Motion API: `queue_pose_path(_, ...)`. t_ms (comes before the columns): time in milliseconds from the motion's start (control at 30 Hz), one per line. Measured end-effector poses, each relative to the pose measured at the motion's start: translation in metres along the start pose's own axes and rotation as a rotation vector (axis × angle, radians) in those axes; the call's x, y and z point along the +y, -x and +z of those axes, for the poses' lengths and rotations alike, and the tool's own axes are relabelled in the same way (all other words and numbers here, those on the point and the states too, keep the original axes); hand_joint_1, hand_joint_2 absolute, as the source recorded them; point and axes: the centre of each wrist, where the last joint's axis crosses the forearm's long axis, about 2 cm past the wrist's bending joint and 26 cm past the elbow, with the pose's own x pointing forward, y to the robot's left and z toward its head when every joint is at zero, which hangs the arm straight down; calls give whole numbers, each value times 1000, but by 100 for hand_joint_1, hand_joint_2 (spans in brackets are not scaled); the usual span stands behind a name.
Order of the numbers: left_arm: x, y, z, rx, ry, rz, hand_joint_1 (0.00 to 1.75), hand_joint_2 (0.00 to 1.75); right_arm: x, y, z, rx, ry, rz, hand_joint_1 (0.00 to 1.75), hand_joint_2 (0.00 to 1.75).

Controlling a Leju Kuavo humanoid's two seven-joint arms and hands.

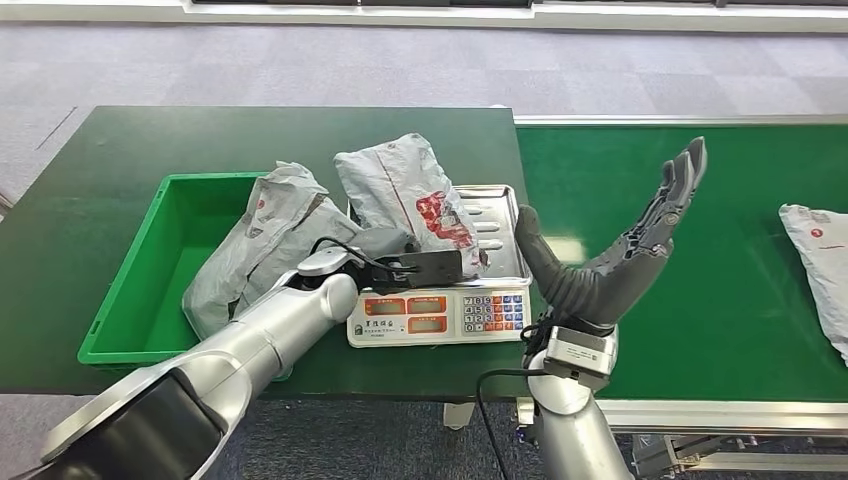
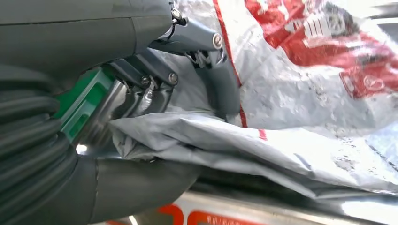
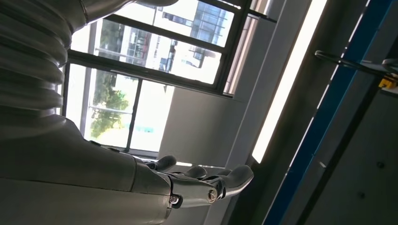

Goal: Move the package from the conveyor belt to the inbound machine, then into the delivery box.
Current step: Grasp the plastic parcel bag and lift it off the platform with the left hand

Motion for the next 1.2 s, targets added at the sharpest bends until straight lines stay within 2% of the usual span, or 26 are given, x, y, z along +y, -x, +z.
queue_pose_path(267,21,-2,1,-31,-35,33,0,175,-3,4,1,8,-4,12,0,175)
queue_pose_path(300,22,-1,1,-30,-35,34,38,175,-3,4,1,8,-5,12,0,175)
queue_pose_path(400,24,0,1,-26,-36,43,169,175,-4,5,0,8,-7,16,0,175)
queue_pose_path(433,24,1,1,-27,-39,48,175,175,-5,6,0,8,-8,17,0,175)
queue_pose_path(1200,26,12,1,24,-106,72,175,175,-10,8,5,23,-12,35,0,175)
